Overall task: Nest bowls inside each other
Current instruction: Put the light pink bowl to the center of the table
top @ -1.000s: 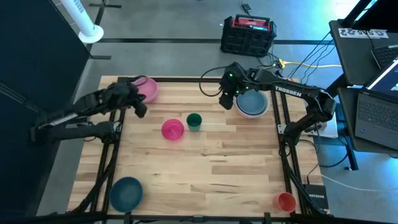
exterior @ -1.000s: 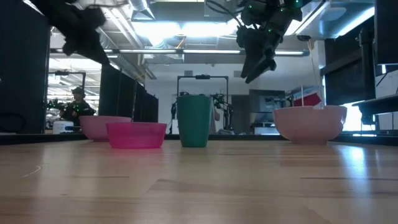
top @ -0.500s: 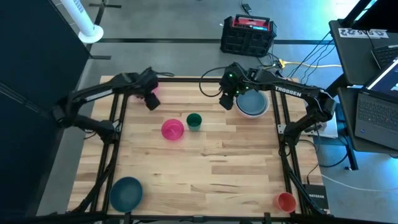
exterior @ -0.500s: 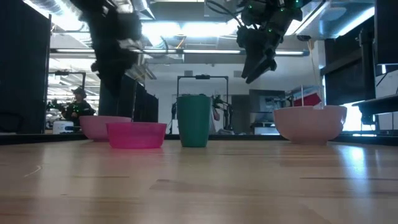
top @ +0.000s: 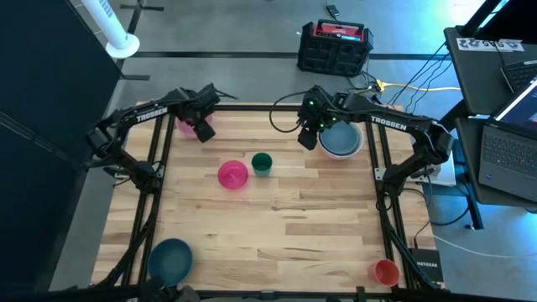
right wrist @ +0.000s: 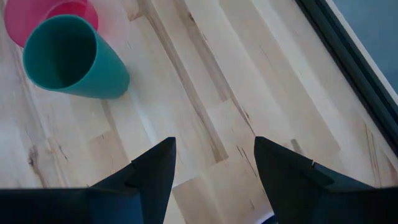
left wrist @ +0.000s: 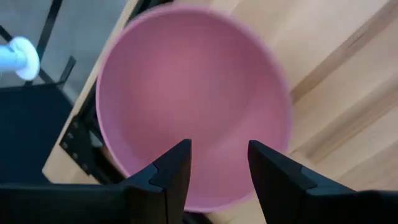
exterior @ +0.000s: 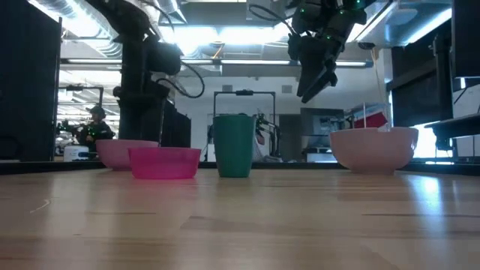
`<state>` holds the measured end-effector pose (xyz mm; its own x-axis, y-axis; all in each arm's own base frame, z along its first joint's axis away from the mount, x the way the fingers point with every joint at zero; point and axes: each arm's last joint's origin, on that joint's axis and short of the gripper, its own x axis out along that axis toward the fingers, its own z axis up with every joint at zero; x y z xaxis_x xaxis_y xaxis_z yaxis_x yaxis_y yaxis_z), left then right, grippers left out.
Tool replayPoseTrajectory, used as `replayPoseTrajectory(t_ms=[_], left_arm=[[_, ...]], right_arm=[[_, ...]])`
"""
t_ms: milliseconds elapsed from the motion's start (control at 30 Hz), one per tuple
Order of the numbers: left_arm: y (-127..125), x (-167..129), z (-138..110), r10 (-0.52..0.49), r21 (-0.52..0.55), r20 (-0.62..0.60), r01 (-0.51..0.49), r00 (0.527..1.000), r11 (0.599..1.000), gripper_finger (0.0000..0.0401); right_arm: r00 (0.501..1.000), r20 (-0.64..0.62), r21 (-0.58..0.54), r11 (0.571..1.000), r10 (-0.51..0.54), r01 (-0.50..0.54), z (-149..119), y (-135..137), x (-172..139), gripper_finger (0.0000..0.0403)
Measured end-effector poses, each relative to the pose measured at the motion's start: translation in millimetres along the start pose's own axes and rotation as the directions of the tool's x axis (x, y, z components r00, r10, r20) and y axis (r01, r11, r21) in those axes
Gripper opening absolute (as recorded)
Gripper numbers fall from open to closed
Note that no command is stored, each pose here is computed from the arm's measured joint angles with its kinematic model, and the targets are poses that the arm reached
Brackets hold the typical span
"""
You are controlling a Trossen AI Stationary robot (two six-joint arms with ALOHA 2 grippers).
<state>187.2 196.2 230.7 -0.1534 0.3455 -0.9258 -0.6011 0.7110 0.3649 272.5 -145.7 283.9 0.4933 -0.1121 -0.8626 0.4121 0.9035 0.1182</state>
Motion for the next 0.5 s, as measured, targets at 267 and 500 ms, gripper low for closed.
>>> replayPoseTrajectory(t_ms=[267,500], left_arm=[[-2.1,1.1,-0.9,-0.015,0.046,-0.018,0.016,1.000,0.999,0.0144],[-11.6,2.3,0.2,-0.064,0.098,-0.035,0.067,0.997,0.993,0.0144]], right_arm=[[1.000,0.001,0.001,1.000,0.001,-0.001,0.0,0.0,0.0,0.0206],[1.000,0.001,0.001,1.000,0.001,-0.001,0.1,0.0,0.0,0.0206]])
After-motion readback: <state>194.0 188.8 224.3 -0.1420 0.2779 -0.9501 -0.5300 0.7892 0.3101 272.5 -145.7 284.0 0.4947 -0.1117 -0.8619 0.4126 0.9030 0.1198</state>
